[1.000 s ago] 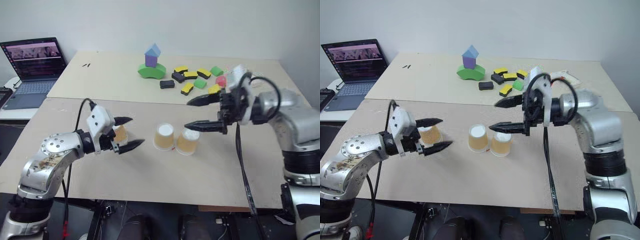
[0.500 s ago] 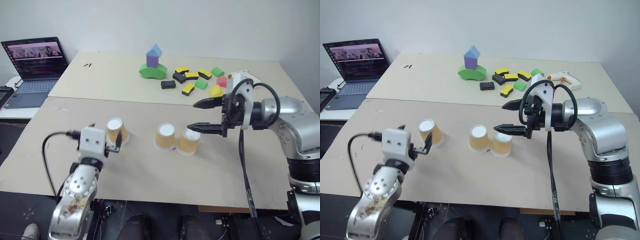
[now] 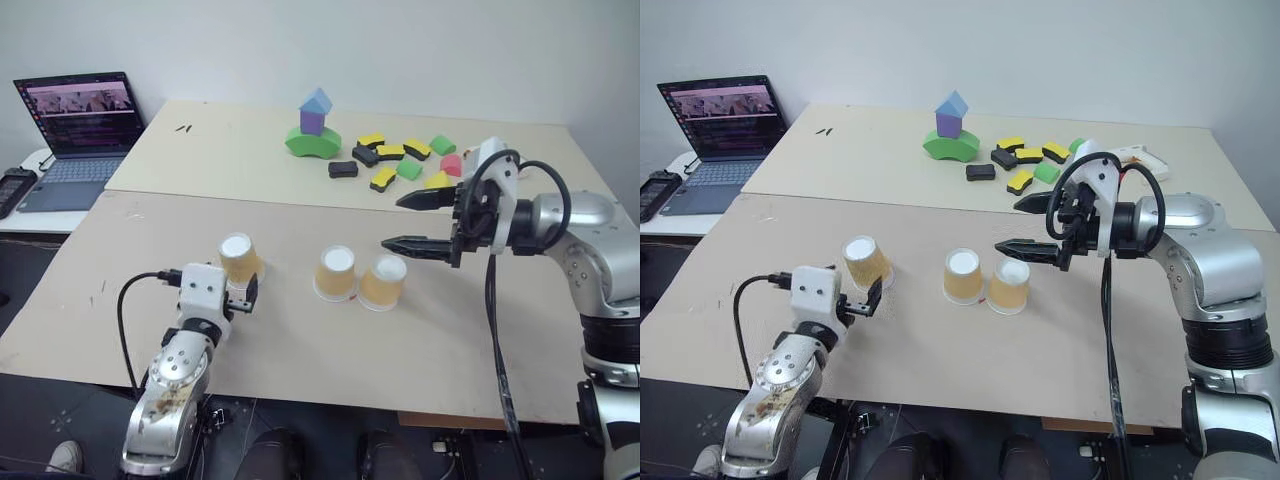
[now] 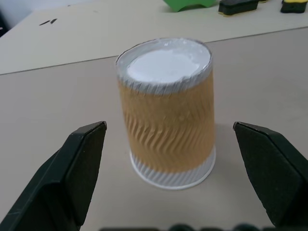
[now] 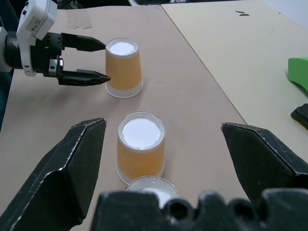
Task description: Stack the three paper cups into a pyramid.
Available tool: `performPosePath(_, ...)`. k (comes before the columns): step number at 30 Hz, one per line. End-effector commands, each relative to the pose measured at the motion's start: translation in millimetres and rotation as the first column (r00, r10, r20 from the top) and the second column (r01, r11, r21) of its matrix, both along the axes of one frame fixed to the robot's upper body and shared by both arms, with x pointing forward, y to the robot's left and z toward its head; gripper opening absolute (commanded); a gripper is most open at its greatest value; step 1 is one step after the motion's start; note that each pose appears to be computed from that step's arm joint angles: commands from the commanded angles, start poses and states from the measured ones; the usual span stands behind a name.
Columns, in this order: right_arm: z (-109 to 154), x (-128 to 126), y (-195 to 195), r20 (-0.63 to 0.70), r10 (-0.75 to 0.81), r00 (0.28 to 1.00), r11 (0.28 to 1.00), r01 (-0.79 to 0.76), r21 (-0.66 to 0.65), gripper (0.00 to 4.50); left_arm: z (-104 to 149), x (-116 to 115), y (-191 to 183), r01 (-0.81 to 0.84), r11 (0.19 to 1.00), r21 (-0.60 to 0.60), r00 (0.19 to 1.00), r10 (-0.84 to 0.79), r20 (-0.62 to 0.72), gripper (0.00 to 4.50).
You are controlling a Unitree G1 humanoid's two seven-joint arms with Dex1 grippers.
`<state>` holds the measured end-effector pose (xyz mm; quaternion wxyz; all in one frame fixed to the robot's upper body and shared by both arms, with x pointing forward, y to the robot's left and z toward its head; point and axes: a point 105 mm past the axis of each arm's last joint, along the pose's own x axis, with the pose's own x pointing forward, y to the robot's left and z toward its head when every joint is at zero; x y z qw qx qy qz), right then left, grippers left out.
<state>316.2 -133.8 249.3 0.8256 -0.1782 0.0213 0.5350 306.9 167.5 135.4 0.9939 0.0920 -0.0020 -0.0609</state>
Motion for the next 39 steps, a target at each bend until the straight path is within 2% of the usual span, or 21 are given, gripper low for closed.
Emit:
performPosePath(1,15.8,-5.4,-4.7,0.065,-0.01,0.998,1.0,0.008,0.025,4.47,20.8,7.9,3.4,0.016,1.0,0.017,0.996,-0.017,0.084,4.5)
performPosePath(7,15.4,-5.6,-7.2,0.069,-0.033,0.997,0.999,0.031,0.03,4.47,31.3,21.8,8.5,0.027,1.0,0.012,0.994,-0.028,0.109,4.5)
performPosePath(18,17.6,-4.6,-11.8,0.082,-0.064,0.995,0.998,0.062,0.026,4.47,31.1,33.5,14.4,0.025,0.998,-0.057,0.996,-0.02,0.09,4.5)
performPosePath(21,17.3,-4.1,-12.3,0.081,-0.069,0.994,0.997,0.067,0.027,4.5,32.3,33.8,13.3,0.032,0.998,-0.057,0.995,-0.026,0.094,3.88)
performPosePath(25,16.9,-4.0,-13.0,0.08,-0.073,0.994,0.997,0.071,0.029,4.5,31.5,35.0,12.7,0.034,0.997,-0.068,0.996,-0.029,0.084,2.51)
performPosePath(28,17.4,-3.8,-14.0,0.081,-0.077,0.994,0.997,0.075,0.031,4.5,34.9,37.3,13.3,0.034,0.997,-0.071,0.995,-0.027,0.094,2.51)
performPosePath(31,18.6,-2.0,-16.5,0.086,-0.091,0.992,0.995,0.088,0.036,4.5,44.0,43.0,10.8,0.051,0.996,-0.078,0.992,-0.041,0.122,2.51)
performPosePath(33,18.8,-0.8,-17.3,0.089,-0.102,0.991,0.994,0.099,0.04,4.5,59.8,51.8,4.5,0.096,0.992,-0.078,0.983,-0.082,0.165,2.51)
performPosePath(36,17.2,2.0,-19.0,0.09,-0.125,0.988,0.992,0.122,0.042,4.5,96.4,65.7,-16.7,0.265,0.963,-0.057,0.939,-0.244,0.242,2.51)
performPosePath(39,16.9,3.9,-21.6,0.089,-0.146,0.985,0.988,0.142,0.054,4.5,123.8,69.0,-38.8,0.465,0.886,0.004,0.851,-0.448,0.274,2.51)
